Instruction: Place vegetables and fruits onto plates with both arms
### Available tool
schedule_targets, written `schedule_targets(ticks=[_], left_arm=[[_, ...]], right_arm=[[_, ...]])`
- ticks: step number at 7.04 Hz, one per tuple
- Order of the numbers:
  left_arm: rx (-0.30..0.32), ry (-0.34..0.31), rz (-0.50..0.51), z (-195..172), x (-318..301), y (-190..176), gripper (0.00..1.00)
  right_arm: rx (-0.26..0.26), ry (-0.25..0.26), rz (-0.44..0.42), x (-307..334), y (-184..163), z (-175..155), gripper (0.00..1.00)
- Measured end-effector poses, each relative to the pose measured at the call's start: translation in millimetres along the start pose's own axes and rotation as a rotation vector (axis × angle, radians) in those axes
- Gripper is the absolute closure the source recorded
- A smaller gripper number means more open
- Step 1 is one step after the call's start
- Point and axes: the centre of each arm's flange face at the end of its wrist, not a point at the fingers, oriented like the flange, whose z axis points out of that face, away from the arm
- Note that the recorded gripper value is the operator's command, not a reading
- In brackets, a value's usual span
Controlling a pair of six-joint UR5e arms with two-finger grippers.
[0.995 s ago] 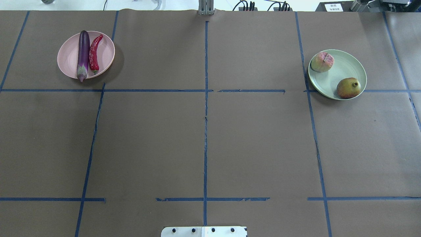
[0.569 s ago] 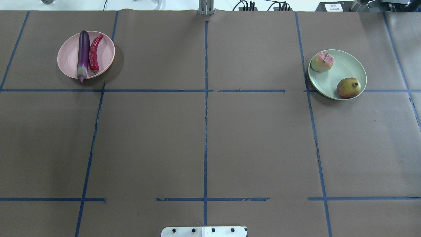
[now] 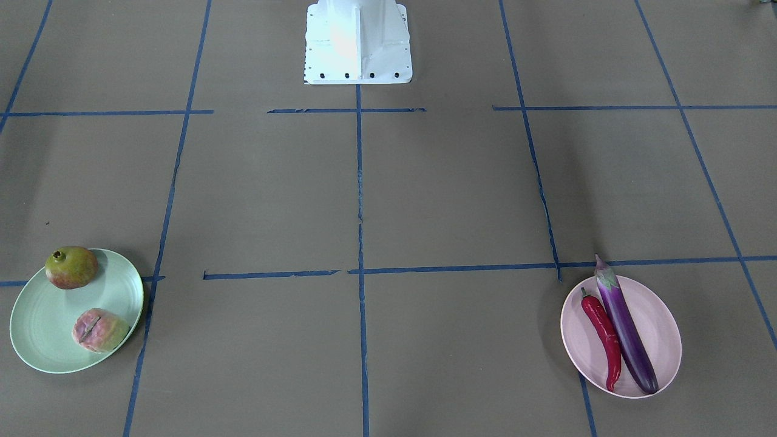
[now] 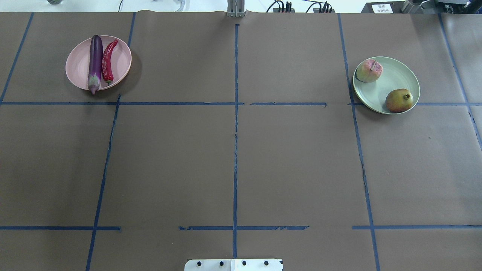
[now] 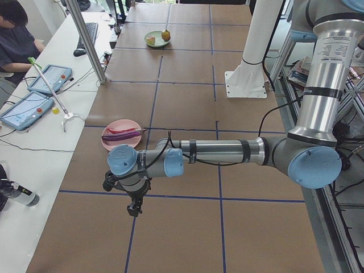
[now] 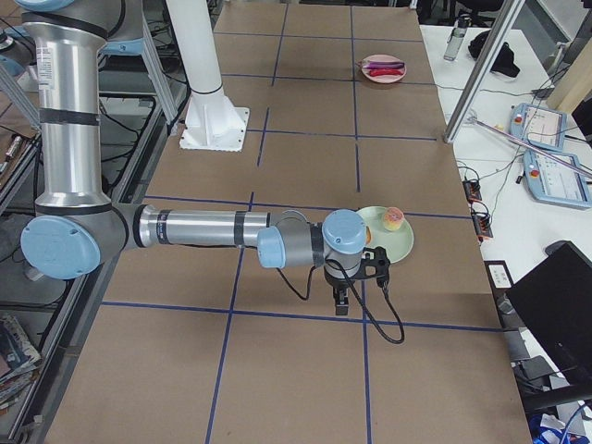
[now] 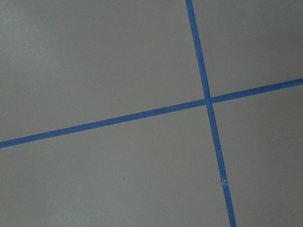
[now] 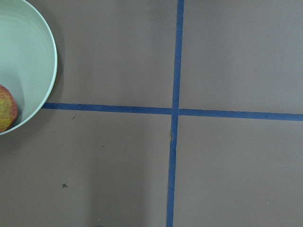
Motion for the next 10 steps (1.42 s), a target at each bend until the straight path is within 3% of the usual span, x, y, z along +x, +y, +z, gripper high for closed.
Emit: schedule_targets(ticks=[10], left_arm=[[0.023, -0.018, 0.029, -11, 14, 10, 0.00]], right_arm=[[-0.001, 0.000, 0.002, 1, 2, 1, 0.00]])
